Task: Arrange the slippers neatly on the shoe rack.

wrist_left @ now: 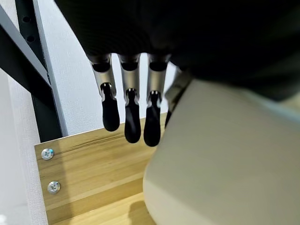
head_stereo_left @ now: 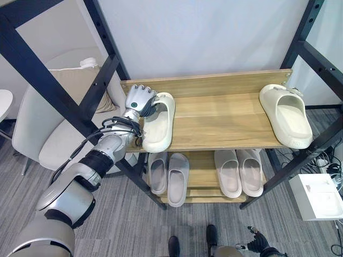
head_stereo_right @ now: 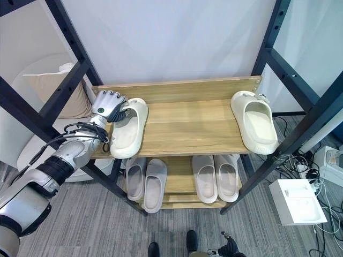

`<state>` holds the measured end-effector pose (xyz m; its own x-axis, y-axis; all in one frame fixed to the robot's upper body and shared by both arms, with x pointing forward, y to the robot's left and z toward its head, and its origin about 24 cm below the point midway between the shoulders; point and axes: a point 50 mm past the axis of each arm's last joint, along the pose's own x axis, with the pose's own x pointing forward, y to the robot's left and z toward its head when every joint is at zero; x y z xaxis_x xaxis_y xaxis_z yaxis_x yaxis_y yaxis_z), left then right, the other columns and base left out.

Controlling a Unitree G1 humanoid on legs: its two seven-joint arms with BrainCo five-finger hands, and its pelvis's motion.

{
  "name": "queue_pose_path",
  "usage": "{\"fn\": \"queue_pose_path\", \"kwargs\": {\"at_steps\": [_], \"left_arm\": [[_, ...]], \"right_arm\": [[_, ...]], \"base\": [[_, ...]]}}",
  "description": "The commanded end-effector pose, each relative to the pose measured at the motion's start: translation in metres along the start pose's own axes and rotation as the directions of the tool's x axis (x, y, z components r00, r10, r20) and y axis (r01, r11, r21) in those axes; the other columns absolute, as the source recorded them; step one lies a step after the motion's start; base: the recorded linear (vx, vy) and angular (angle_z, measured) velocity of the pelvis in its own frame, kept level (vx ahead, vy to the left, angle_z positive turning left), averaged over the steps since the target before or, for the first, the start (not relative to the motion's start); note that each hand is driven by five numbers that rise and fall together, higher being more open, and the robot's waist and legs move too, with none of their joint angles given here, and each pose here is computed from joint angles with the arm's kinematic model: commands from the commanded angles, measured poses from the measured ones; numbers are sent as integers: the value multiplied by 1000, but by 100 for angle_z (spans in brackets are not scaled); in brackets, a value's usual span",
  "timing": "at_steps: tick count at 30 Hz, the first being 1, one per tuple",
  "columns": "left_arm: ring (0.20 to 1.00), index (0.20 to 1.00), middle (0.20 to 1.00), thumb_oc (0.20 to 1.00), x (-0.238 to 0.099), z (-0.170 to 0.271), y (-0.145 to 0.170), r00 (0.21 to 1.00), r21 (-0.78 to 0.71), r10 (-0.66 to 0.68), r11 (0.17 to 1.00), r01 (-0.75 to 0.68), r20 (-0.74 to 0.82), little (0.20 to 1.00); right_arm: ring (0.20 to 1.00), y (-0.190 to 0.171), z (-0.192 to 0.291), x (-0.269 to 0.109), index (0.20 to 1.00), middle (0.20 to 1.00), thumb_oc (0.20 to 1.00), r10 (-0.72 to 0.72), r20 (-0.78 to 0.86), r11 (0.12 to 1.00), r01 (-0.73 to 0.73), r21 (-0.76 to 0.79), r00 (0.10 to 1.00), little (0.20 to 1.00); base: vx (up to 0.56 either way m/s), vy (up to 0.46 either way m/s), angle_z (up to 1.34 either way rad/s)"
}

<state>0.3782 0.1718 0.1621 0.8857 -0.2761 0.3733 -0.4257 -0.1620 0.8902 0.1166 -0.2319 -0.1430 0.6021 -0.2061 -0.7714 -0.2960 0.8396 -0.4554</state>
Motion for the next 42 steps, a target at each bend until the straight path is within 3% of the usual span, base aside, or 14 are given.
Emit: {"fn": "queue_pose_path", "kwargs": {"at_steps": [1,6,10,17,27,42], "left_arm": [[200,200,200,200,22,-79,67,967,166,179,975,-150,-179,200],[200,200,200,200,22,-67,80,958,76,249,968,-240,-144,200],[200,200,200,200,20,-29,117,908,-62,420,906,-419,-2,200],[200,200,200,200,23,31,141,844,-252,510,850,-463,168,200],[200,200,200,200,40,70,136,848,-332,471,862,-383,244,200],[200,200,200,200,70,90,81,949,-164,218,969,-184,227,200]], "right_arm": [[1000,8,8,-1,1000,1000,1000,36,42,999,-35,-15,998,1000],[1000,9,11,0,1000,1000,1000,40,45,999,-40,-3,998,1000],[1000,12,11,0,1000,1000,1000,44,26,999,-45,18,999,1000],[1000,6,19,6,1000,1000,1000,26,26,999,-27,25,999,1000],[1000,-5,20,10,1000,1000,1000,-18,8,999,18,41,1000,1000],[1000,-21,5,8,1000,1000,1000,-103,-41,992,106,69,994,1000]], "base": [[0,0,0],[0,0,0],[-5,-4,3],[-4,-3,9],[1,-2,-1],[20,-12,-8]]}}
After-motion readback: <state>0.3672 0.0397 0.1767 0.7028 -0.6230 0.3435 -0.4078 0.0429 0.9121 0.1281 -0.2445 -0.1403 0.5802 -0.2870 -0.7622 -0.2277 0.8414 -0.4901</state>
